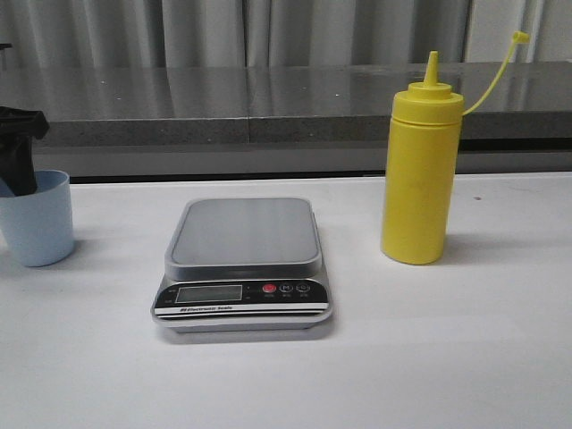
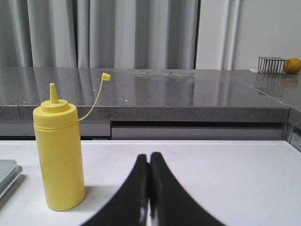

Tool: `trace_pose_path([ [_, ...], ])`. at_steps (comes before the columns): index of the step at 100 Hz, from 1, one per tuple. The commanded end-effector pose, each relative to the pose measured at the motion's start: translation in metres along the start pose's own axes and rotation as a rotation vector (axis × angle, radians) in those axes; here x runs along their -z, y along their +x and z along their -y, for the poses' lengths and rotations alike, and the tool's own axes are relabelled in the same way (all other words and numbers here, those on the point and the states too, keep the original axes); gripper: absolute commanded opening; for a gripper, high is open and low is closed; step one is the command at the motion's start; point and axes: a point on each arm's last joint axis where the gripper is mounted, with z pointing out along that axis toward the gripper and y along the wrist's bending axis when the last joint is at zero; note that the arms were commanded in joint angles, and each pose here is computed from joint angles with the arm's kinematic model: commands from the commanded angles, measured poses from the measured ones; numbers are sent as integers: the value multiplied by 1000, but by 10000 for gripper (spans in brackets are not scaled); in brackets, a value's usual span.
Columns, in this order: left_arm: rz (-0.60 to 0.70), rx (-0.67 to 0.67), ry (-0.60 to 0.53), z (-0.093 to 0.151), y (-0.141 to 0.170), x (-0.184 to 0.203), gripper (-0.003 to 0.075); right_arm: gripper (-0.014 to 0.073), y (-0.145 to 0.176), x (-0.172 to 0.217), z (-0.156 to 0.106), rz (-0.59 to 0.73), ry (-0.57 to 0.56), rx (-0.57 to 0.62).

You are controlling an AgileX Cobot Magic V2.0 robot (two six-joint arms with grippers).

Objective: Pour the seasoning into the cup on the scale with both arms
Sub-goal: 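Lower the left gripper over the light blue cup and close on its rim, then lift the blue cup with the left gripper and carry it over the scale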

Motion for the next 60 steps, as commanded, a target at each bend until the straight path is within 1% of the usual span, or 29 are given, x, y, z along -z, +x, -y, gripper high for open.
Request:
trace_pose_path([
  [1,118,2,14,6,-14,24,423,-60,-9,1,-1,94,-5,9],
  [3,118,2,14,6,-14,24,409,-60,-9,1,-1,94,-5,9],
  [9,116,2,14,6,-14,24,330,-60,-9,1,-1,94,-5,9],
  [10,115,2,14,6,-14,24,330,-60,-9,1,-1,94,-5,9],
  [22,110,3,16,6,-14,24,192,-60,-9,1,-1,94,-5,9],
  [36,110,8,20,7,-14,24,76,-60,-9,1,-1,94,-5,9],
  [47,112,8,20,7,-14,24,9,-60,-9,1,-1,94,-5,9],
  [60,116,13,24,7,-14,24,10,-60,-9,1,-1,94,-5,9],
])
